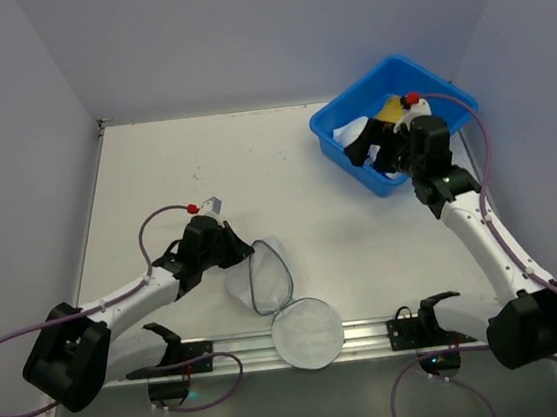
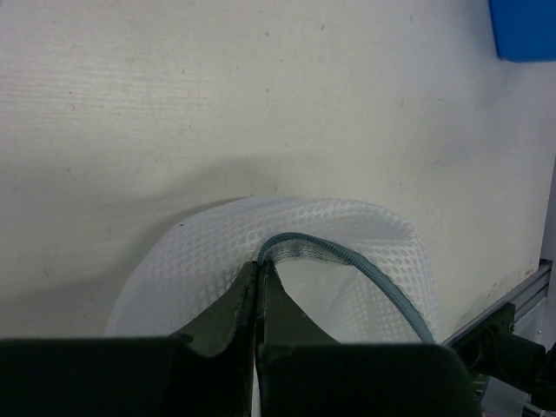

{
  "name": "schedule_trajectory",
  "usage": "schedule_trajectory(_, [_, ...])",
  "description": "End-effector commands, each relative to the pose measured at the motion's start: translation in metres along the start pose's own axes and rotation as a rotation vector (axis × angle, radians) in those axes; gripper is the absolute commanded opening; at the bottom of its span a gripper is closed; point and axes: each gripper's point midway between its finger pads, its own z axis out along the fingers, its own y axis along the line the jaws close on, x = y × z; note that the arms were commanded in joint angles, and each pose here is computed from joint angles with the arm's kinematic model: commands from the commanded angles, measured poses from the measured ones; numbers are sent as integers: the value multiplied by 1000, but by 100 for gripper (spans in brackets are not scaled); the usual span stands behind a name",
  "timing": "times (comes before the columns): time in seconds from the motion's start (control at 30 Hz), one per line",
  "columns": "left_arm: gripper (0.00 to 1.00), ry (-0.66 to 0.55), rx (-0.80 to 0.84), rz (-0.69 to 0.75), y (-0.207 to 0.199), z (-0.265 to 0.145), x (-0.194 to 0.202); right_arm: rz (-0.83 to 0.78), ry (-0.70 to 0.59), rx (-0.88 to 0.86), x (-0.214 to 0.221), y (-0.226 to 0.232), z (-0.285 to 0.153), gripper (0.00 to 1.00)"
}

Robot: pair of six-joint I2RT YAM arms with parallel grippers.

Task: Unzip the laundry bag and remove the bra

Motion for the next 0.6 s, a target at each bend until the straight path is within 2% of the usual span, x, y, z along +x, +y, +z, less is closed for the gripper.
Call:
schedule_trajectory(0.0, [0,-110,87,-10,-36,5,-46,78,209,-64,91,5,-7,99])
schedule_trajectory(0.07, [0,-147,79,-22,-39,12,-65,104,261,-108,116,20,-12,98])
schedule_trajectory(0.1, [0,-162,75,-28,-40,14,-72,93,335,-154,147,33,-18,97])
schedule_trajectory(0.3, [0,-218,21,-112,-29,38,-115,79,621,-340,247,96,-56,94])
schedule_trajectory(0.5, [0,-255,-53,-178,-8,46,-129,40,797,-411,303,128,-78,91])
schedule_trajectory(0.57, [0,-248,-77,-194,1,46,-127,36,862,-357,322,123,-74,91])
